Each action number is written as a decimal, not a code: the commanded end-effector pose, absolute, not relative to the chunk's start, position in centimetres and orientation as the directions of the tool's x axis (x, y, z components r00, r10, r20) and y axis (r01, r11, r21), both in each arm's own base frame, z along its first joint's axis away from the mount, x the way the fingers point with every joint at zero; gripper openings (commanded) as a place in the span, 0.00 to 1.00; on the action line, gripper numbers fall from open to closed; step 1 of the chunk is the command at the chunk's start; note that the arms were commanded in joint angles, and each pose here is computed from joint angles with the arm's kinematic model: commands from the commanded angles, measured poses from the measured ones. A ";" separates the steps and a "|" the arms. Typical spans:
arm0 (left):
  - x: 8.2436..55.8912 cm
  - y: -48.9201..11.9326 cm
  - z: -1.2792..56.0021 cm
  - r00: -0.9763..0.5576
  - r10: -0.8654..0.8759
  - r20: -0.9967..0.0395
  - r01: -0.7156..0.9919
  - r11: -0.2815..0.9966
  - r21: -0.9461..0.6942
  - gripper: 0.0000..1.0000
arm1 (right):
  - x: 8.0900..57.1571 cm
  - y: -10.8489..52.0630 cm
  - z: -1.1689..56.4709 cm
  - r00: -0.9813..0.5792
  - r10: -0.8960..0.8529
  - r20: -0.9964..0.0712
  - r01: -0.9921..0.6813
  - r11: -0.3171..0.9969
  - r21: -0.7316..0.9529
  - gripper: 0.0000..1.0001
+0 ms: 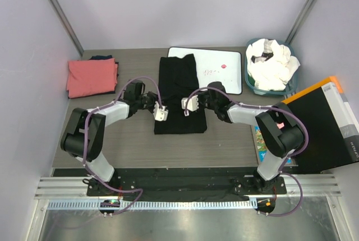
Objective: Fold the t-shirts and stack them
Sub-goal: Fold the folded rectangular tshirt in 1/3 of the way
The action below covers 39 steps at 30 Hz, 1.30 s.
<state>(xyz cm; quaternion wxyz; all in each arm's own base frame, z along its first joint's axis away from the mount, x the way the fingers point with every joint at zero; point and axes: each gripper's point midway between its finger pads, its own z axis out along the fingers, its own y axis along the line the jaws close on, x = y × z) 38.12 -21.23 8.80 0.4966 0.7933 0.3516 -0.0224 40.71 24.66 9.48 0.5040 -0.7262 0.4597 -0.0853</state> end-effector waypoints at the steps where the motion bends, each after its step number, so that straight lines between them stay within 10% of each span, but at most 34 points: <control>1: 41.1 -21.5 11.0 0.772 0.537 -0.341 0.512 -0.207 0.833 0.09 | 44.2 24.7 12.6 0.544 -0.781 -0.307 -0.472 0.017 -0.881 0.36; 3: 42.6 -21.2 12.0 0.756 0.573 -0.317 0.472 -0.142 0.870 0.17 | 45.8 23.5 13.1 0.481 -0.833 -0.272 -0.398 0.069 -0.915 0.52; 10: 45.6 -19.0 14.2 0.690 0.688 -0.225 0.312 -0.003 0.950 0.13 | 48.9 19.0 16.0 0.255 -0.931 -0.262 -0.161 0.226 -0.961 0.61; 18: 44.3 -18.7 13.6 0.704 0.684 -0.191 0.316 -0.060 0.947 0.57 | 47.7 18.7 16.3 0.243 -0.918 -0.314 -0.232 0.260 -0.938 0.67; 19: 43.8 -18.8 13.2 0.706 0.680 -0.200 0.328 -0.064 0.942 0.92 | 47.5 18.6 16.2 0.241 -0.917 -0.317 -0.240 0.260 -0.935 0.67; 20: 43.4 -18.9 12.8 0.712 0.670 -0.209 0.346 -0.076 0.935 0.99 | 47.4 18.5 16.0 0.235 -0.918 -0.319 -0.255 0.258 -0.932 0.68; 28: 40.4 -18.8 15.8 0.729 0.637 -0.251 0.391 -0.087 0.916 1.00 | 45.1 18.5 16.2 0.189 -0.863 -0.469 -0.484 0.333 -0.809 0.65; 39: 23.2 -19.4 8.7 0.885 0.294 -0.360 0.460 -0.437 0.773 1.00 | 25.7 20.1 9.0 0.533 -0.690 -0.490 -0.798 -0.216 -0.563 0.65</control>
